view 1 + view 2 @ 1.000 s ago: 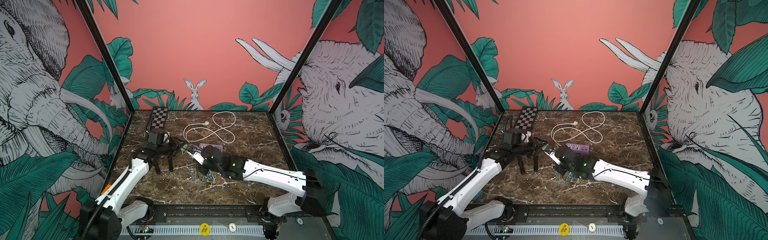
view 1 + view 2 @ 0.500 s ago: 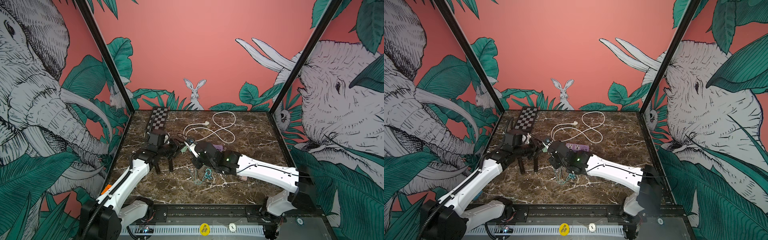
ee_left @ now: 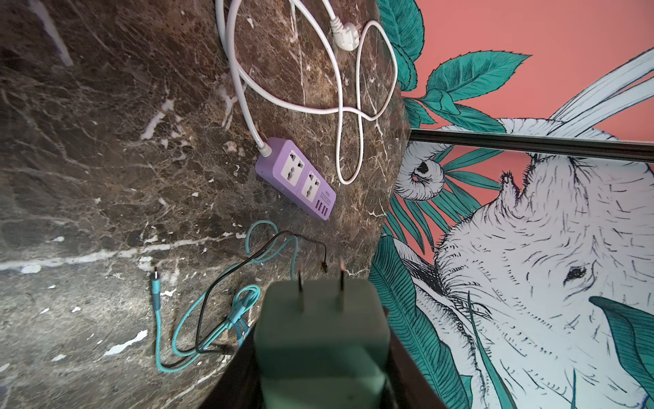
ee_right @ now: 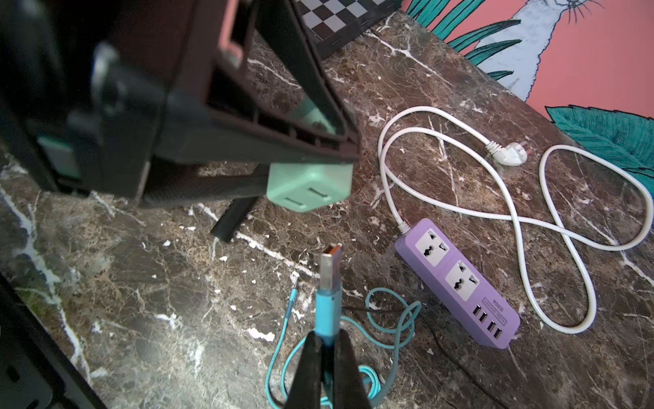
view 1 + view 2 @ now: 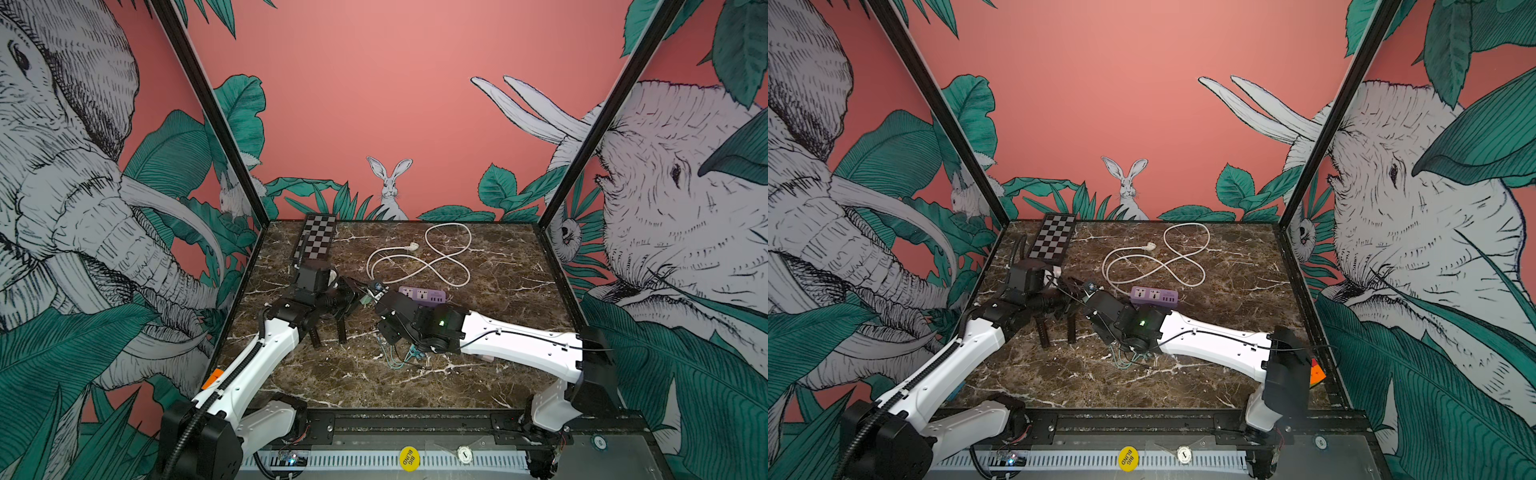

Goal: Charge the electric toothbrush
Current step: Pick up the electric toothbrush from the center of the board.

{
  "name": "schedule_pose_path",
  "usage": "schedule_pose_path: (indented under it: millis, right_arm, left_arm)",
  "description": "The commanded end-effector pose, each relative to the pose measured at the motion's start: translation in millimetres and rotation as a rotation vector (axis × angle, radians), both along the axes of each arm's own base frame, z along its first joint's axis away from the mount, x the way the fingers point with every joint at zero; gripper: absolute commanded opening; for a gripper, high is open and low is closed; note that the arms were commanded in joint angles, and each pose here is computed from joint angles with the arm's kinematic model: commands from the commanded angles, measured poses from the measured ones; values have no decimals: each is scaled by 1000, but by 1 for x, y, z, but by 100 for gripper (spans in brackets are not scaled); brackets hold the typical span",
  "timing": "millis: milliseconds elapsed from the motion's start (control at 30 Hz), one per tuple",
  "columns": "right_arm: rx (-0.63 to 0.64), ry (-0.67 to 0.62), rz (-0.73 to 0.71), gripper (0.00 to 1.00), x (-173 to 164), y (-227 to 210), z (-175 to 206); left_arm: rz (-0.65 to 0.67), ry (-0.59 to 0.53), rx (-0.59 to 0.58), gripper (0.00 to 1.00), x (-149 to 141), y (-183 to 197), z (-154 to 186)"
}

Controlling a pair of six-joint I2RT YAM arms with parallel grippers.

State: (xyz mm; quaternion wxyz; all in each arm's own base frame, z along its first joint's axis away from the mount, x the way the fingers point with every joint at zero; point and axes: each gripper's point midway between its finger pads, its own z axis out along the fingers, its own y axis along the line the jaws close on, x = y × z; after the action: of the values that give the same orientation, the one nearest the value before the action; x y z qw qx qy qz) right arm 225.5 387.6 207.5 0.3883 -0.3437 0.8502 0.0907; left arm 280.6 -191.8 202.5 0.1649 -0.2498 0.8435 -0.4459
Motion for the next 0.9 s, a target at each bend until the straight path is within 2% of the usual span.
schedule_pose_path:
  millis: [0, 233, 367, 667, 833, 867]
  right_arm:
    - [-18, 47, -67, 0, 1, -3, -5]
    - [89, 121, -18, 0, -11, 9, 3]
    - [137, 227, 52, 0, -21, 16, -3]
    - [186, 245, 2, 0, -9, 0, -8]
    - [201, 244, 9, 0, -6, 5, 1]
    - [186, 253, 9, 0, -4, 9, -7]
  left_arm:
    - [19, -3, 10, 0, -6, 4, 0]
    - [22, -1, 27, 0, -8, 5, 0]
    - [17, 1, 41, 0, -10, 6, -1]
    - [3, 5, 52, 0, -16, 5, -5]
    - [-13, 28, 89, 0, -20, 3, -13]
    - [-13, 29, 90, 0, -20, 2, -13]
